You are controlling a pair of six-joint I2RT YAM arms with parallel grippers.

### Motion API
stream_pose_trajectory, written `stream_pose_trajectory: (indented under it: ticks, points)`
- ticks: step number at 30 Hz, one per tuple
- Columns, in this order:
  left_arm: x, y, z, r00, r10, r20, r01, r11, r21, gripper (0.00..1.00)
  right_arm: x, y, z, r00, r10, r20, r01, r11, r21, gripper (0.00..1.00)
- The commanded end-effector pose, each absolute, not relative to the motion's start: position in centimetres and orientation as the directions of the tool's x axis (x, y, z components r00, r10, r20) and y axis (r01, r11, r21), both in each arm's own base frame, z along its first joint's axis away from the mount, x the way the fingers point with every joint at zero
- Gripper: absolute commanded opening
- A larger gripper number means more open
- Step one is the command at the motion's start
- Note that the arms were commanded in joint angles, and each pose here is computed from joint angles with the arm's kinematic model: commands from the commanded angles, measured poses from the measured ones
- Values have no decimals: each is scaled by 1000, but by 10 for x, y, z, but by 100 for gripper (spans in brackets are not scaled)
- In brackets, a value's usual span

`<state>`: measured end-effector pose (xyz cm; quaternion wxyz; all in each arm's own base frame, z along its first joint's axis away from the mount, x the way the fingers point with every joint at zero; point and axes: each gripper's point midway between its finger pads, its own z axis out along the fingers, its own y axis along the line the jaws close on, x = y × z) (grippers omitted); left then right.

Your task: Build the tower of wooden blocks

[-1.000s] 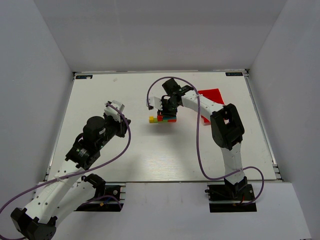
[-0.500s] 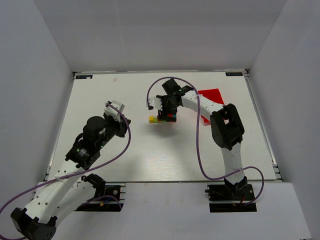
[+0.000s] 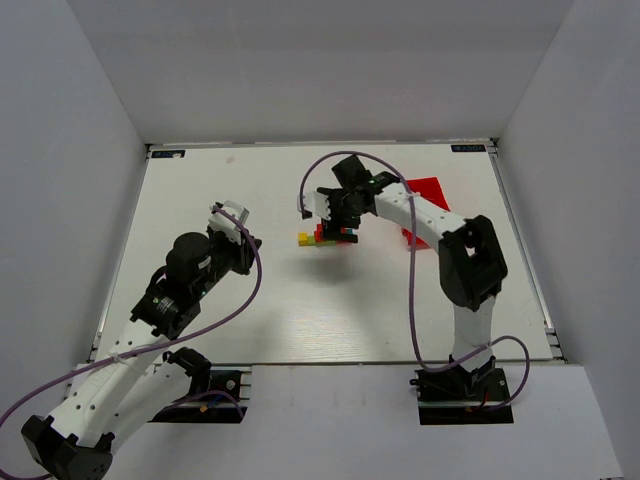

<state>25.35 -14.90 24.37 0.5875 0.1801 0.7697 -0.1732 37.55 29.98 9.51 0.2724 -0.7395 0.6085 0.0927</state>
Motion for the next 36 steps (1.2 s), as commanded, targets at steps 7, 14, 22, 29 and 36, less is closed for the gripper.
stream_pose_trajectory:
  ticks: [7,14,22,29,36]
  points:
    - [252,-145,246,-228,74,-971,474,879,-44,33,338,283,178,295,-766,-572,-912,-48,-407,90]
    - [250,-153,244,-215,91,-972,520,853,-35,88,325,240,220,120,-679,-724,-796,369,-479,90]
    - [248,-163,225,-260,165,-951,581,813,-18,100,261,189,213,-133,-535,-834,-740,613,-275,90]
    - [249,-156,218,-273,199,-941,557,830,14,100,230,139,225,20,-351,-936,-576,761,-298,90]
    - [249,-143,223,-239,215,-947,528,847,60,100,224,131,209,-14,-321,-947,-553,792,-260,90]
